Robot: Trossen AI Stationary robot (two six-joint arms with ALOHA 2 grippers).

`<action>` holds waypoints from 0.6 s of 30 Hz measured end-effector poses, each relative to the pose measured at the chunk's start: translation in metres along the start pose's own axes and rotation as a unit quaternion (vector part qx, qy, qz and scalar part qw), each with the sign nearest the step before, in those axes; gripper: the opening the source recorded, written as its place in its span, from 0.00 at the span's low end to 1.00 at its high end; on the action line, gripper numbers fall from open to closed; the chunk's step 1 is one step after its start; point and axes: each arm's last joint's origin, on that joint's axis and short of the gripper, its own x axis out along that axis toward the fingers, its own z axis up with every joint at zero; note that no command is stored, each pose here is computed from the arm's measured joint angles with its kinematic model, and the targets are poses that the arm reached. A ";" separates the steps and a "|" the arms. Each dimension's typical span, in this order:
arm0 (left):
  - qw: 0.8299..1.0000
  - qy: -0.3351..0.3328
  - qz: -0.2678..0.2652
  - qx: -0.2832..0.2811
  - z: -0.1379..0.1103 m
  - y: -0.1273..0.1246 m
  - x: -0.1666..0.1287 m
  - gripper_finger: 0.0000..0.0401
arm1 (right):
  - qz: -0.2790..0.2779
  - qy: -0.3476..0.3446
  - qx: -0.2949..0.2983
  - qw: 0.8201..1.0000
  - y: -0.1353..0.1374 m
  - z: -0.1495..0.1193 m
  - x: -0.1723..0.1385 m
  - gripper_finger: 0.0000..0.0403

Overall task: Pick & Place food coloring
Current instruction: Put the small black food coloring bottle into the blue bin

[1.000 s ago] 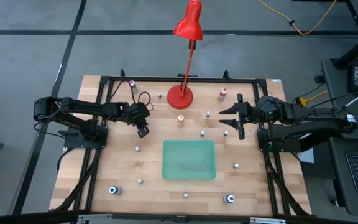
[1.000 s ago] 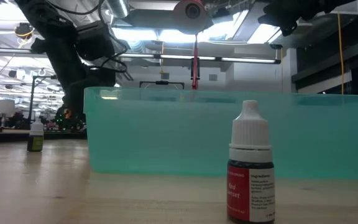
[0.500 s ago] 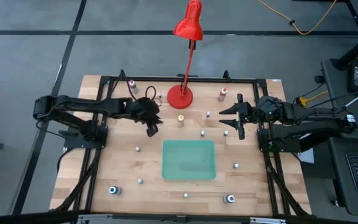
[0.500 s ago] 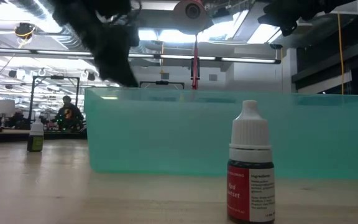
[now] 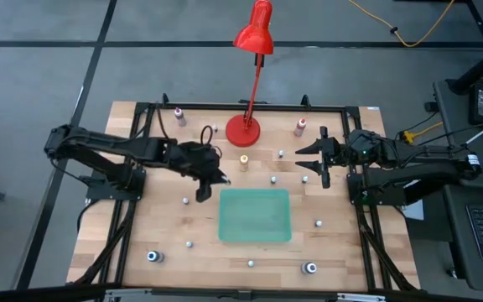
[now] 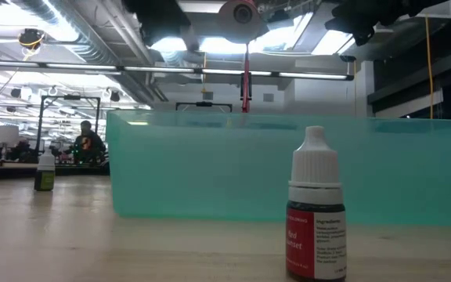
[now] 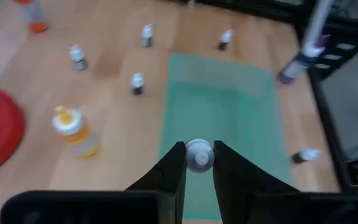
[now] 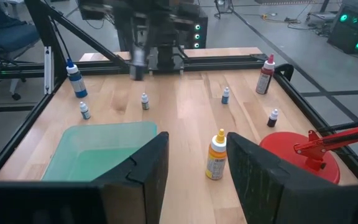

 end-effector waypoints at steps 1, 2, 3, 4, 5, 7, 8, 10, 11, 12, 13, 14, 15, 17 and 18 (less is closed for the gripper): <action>1.000 -0.003 -0.008 0.003 0.001 -0.005 -0.002 0.14 | 0.000 0.000 0.000 1.000 0.000 0.000 0.000 0.40; 1.000 -0.005 -0.015 0.005 0.002 -0.010 -0.003 0.14 | 0.000 0.000 0.000 1.000 0.000 0.000 0.000 0.40; 1.000 -0.007 -0.020 0.008 0.003 -0.015 -0.004 0.14 | 0.000 0.000 0.000 1.000 0.000 0.000 0.000 0.40; 1.000 -0.008 -0.025 0.011 0.002 -0.020 -0.005 0.14 | 0.000 0.000 0.001 1.000 0.000 0.000 0.000 0.40; 1.000 -0.009 -0.027 0.013 0.002 -0.024 -0.006 0.14 | 0.000 0.000 0.003 1.000 0.000 0.000 0.000 0.40; 1.000 -0.010 -0.028 0.009 0.000 -0.030 -0.007 0.14 | 0.000 0.000 0.018 1.000 0.000 0.000 0.000 0.40; 1.000 -0.007 -0.026 0.005 -0.001 -0.032 -0.006 0.14 | 0.000 0.000 0.027 1.000 0.000 0.000 0.000 0.40; 1.000 0.001 -0.023 -0.009 -0.003 -0.036 -0.001 0.14 | 0.003 0.000 0.039 0.999 0.000 0.000 0.000 0.40; 1.000 0.008 -0.024 -0.014 -0.005 -0.038 0.002 0.14 | 0.011 0.001 0.039 0.999 0.001 0.000 0.000 0.40; 0.999 0.014 -0.024 -0.019 -0.005 -0.040 0.006 0.14 | 0.019 0.002 0.038 0.999 0.001 0.000 0.000 0.40; 0.999 0.020 -0.023 -0.022 -0.004 -0.043 0.010 0.14 | 0.028 0.002 0.036 0.999 0.002 0.000 0.000 0.40; 0.999 0.031 -0.020 -0.022 -0.004 -0.046 0.015 0.14 | 0.036 0.003 0.035 0.999 0.002 0.000 0.000 0.40; 0.999 0.045 -0.017 -0.020 -0.002 -0.050 0.021 0.14 | 0.043 0.003 0.035 0.998 0.003 0.000 0.000 0.40; 0.998 0.069 -0.012 -0.003 0.003 -0.057 0.033 0.14 | 0.055 0.004 0.037 0.998 0.003 0.000 0.000 0.40; 0.997 0.081 -0.009 0.008 0.004 -0.060 0.040 0.14 | 0.061 0.005 0.037 0.997 0.004 0.000 0.000 0.40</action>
